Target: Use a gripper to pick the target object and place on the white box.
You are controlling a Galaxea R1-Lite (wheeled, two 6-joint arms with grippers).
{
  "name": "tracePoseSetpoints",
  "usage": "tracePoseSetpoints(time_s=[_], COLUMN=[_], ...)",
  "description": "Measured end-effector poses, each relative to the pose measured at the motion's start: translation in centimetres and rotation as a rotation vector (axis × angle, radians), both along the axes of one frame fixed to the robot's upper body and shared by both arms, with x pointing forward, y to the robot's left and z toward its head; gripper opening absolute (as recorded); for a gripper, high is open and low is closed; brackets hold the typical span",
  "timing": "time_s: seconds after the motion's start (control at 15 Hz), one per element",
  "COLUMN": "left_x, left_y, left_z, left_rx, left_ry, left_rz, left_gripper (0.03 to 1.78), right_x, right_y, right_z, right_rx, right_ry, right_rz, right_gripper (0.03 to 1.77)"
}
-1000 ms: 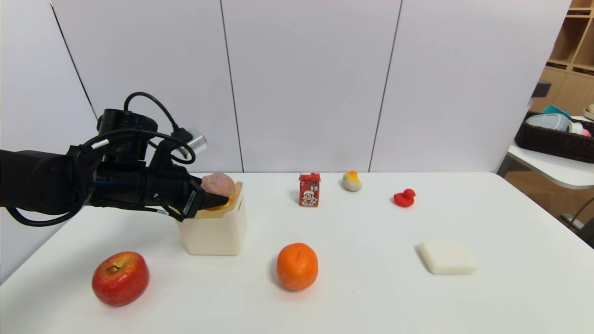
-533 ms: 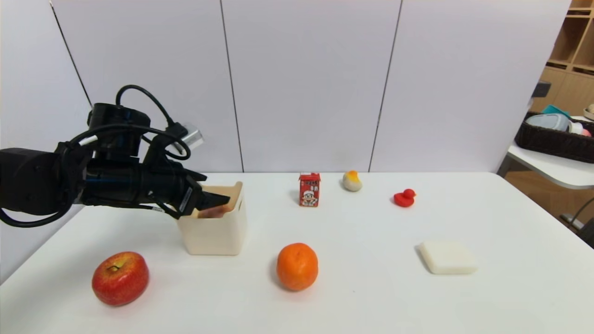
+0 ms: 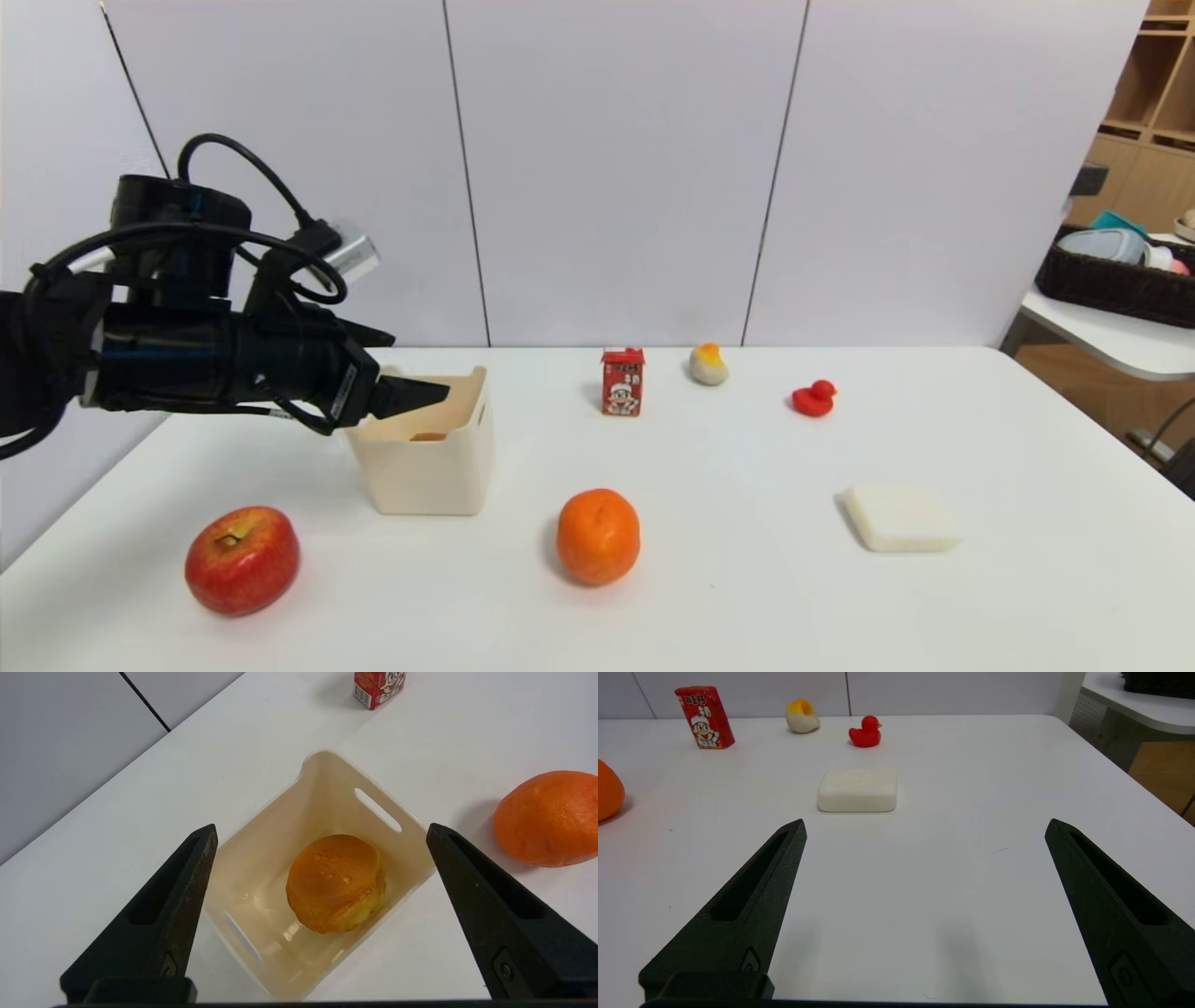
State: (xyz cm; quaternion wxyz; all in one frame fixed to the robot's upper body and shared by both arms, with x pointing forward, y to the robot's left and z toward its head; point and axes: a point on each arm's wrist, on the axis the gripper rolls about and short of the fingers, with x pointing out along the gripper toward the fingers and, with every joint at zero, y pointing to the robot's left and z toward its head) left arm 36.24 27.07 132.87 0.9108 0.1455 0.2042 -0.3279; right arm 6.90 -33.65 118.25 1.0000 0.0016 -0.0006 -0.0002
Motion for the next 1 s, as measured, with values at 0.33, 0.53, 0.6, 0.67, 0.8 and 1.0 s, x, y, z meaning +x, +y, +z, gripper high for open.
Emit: tracePoseSetpoints(time_s=[0.33, 0.53, 0.6, 0.67, 0.8, 1.0], left_x=[-4.9, -9.2, -10.6, -11.9, -14.7, -18.7], left_y=[1.1, 2.1, 2.4, 2.8, 3.7, 4.6], left_z=[3.6, 4.5, 4.5, 4.3, 3.7, 2.1], left_rx=[-0.03, -0.062, -0.071, -0.081, -0.105, -0.149], left_ry=[-0.081, -0.136, -0.148, -0.162, -0.195, -0.26], left_rz=[0.031, 0.075, 0.087, 0.102, 0.137, 0.186], left_gripper=[1.66, 1.67, 1.67, 1.67, 1.68, 1.69], right_x=[0.0, 0.0, 0.0, 0.0, 0.0, 0.0], right_y=[0.0, 0.0, 0.0, 0.0, 0.0, 0.0], right_z=[0.0, 0.0, 0.0, 0.0, 0.0, 0.0], right_rx=[0.0, 0.0, 0.0, 0.0, 0.0, 0.0], right_ry=[0.0, 0.0, 0.0, 0.0, 0.0, 0.0], right_rz=[0.0, 0.0, 0.0, 0.0, 0.0, 0.0], right_gripper=[1.77, 1.77, 1.77, 1.77, 1.77, 1.77])
